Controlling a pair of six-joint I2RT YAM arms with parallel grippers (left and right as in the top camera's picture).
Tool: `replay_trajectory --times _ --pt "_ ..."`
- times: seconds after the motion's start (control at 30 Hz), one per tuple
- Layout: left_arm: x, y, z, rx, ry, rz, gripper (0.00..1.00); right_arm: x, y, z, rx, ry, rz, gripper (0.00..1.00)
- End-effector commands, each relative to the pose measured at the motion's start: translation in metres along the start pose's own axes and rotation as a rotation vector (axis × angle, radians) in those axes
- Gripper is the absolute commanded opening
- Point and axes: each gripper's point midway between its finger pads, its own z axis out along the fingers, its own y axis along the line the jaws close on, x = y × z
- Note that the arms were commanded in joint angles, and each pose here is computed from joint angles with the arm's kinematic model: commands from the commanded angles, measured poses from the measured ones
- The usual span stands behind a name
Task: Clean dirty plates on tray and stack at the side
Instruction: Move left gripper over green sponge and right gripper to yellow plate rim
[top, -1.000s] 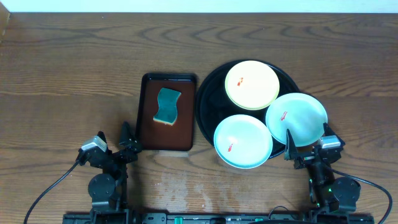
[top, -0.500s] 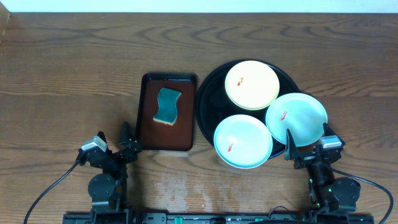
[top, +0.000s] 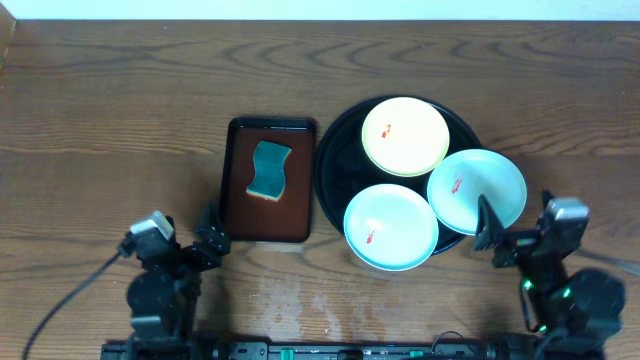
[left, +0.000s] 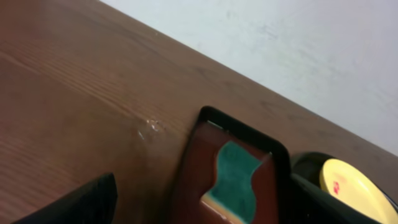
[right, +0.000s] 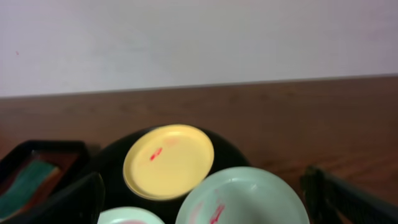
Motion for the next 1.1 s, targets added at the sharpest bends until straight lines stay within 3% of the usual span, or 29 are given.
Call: replay_trajectory --times 0.0,0.13,0.33,0.53,0.57,0.63,0.7,0.73,0.77,1.07 --pt "-0.040 -0.030 -0.010 0.041 0.058 0.088 0.86 -0.025 0.008 0.013 -0.036 0.106 0.032 0.99" --pt "-0.057 -0.040 -0.007 -0.027 0.262 0.145 0.86 -0.036 0.012 0.030 -0.045 0.330 0.087 0.99" --pt "-0.067 -0.053 0.017 -0.116 0.603 0.115 0.86 -0.036 0.009 0.055 -0.035 0.685 0.136 0.99" --pt "-0.058 -0.080 0.070 0.010 0.730 0.047 0.86 -0.031 0.025 0.105 -0.181 0.783 0.227 0.99" --pt "-0.053 -0.082 0.076 0.024 0.748 0.036 0.82 -0.027 0.023 0.113 -0.181 0.787 0.228 0.90" --pt "-0.045 -0.083 0.089 0.042 0.775 0.023 0.52 -0.015 0.015 0.128 -0.152 0.811 0.224 0.78" --pt "-0.036 -0.081 0.099 0.034 0.800 0.023 0.42 -0.004 0.006 0.138 -0.120 0.836 0.211 0.65" --pt "-0.031 -0.080 0.104 0.029 0.815 0.025 0.41 0.003 0.001 0.144 -0.106 0.849 0.199 0.56" --pt "-0.025 -0.077 0.108 0.012 0.829 0.033 0.41 0.010 -0.003 0.150 -0.088 0.864 0.195 0.52" --pt "0.017 -0.071 0.154 -0.087 0.862 0.166 0.45 0.077 -0.025 0.211 -0.005 0.947 0.121 0.58"
